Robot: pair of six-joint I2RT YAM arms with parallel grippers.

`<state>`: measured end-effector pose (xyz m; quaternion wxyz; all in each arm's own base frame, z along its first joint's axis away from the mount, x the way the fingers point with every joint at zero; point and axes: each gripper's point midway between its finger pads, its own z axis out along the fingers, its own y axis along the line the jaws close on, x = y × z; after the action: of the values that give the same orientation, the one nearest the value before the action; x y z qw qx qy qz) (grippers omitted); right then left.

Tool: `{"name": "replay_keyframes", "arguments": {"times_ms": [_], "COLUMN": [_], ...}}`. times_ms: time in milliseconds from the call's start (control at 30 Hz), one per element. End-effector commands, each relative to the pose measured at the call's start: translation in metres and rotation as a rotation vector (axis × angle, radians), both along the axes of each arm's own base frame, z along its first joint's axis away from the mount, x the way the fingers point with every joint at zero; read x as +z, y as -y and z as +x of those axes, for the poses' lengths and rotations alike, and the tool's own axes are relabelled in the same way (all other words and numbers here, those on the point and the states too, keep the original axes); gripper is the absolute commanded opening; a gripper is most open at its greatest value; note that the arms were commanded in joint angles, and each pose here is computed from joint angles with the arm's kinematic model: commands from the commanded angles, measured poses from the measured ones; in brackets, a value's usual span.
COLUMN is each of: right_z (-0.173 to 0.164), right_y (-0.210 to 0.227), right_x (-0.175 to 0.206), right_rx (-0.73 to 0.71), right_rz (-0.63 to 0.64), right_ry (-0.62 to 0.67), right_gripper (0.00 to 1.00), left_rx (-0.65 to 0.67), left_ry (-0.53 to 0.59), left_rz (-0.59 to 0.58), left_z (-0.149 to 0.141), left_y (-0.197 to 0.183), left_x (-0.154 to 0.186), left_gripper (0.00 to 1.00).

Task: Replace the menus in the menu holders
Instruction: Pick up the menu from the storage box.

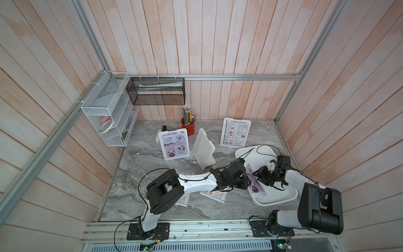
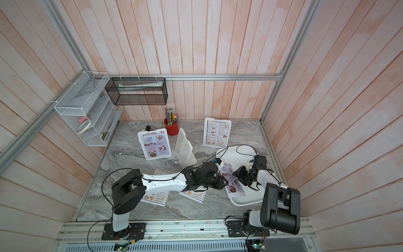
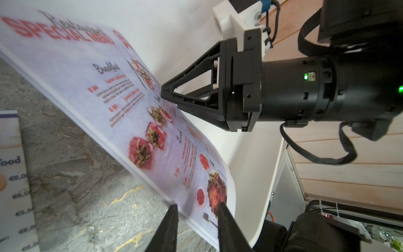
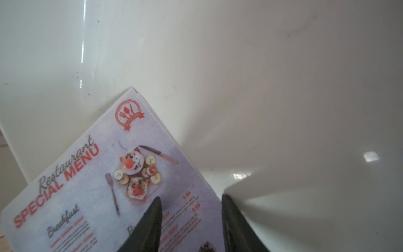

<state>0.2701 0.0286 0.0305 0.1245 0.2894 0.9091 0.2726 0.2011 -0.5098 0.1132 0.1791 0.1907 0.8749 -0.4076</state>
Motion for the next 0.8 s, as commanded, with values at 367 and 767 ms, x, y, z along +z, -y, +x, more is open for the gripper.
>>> {"name": "replay_keyframes", "arguments": {"times_ms": [367, 767], "right_z": [-0.0055, -0.0058], "right_y": [0.0038, 0.0044], "right_x": [-0.0103, -0.0113], "right_rx": [0.015, 0.014], "right_rz": [-0.026, -0.027], "right_ry": [-0.038, -0.04], "right_gripper": [0.46, 0.45], "left_rx": [0.034, 0.045], "left_ry": [0.002, -0.002], "left_rz": [-0.013, -0.015], "left_z": [0.0032, 0.0017], "left_y": [-0.0018, -0.005], "left_x": [0.0007, 0.0011], "left_gripper": [0.37, 0.38]}}
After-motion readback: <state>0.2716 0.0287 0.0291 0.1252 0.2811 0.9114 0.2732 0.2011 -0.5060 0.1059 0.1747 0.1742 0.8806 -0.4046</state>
